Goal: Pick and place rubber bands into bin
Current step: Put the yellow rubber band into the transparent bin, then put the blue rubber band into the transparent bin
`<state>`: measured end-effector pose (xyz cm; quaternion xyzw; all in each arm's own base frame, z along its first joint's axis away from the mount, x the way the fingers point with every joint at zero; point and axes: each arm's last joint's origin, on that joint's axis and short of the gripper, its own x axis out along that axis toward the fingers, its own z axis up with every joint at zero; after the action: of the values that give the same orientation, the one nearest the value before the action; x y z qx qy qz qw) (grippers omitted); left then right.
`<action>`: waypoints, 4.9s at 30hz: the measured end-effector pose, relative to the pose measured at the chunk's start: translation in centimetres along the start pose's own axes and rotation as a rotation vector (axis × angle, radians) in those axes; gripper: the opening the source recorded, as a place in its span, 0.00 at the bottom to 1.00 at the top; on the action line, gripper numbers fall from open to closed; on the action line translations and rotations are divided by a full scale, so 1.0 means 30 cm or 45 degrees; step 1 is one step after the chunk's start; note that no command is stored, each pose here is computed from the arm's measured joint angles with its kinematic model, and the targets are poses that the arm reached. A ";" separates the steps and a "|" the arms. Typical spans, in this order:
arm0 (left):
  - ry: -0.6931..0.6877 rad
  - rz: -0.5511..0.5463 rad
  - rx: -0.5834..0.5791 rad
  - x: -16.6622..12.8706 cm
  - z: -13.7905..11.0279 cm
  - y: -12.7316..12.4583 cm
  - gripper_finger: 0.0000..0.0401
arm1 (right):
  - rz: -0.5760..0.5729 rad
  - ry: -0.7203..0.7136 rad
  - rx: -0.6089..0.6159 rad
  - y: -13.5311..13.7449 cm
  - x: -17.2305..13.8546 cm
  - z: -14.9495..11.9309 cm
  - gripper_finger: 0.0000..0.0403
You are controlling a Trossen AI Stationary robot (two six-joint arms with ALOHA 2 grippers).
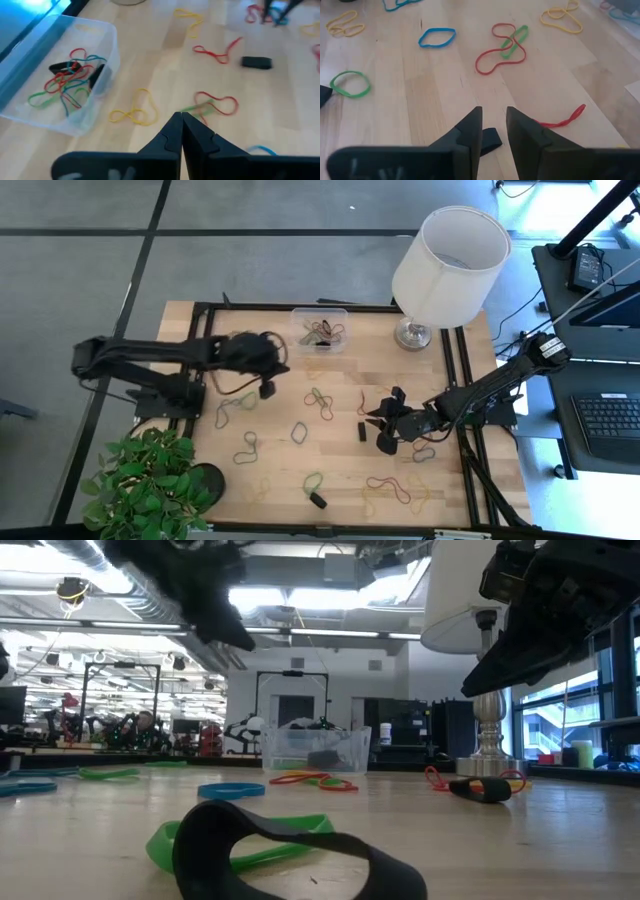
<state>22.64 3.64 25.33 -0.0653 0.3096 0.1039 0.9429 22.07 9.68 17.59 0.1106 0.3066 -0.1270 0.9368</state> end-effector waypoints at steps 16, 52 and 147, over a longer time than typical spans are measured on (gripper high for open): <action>-0.191 -0.105 0.032 -0.119 -0.284 -0.034 0.00 | -0.047 0.017 -0.124 -0.025 0.013 0.008 0.23; -0.270 -0.076 0.053 -0.088 -0.456 -0.004 0.02 | -0.748 0.490 0.700 -0.442 0.066 -0.143 0.59; -0.287 -0.080 0.075 -0.089 -0.452 -0.005 0.01 | -0.373 0.241 0.112 -0.188 0.108 0.372 0.24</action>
<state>12.83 0.54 16.09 -0.0351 0.2022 0.0719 0.9761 28.98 0.63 23.68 0.1169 0.4004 -0.2644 0.8695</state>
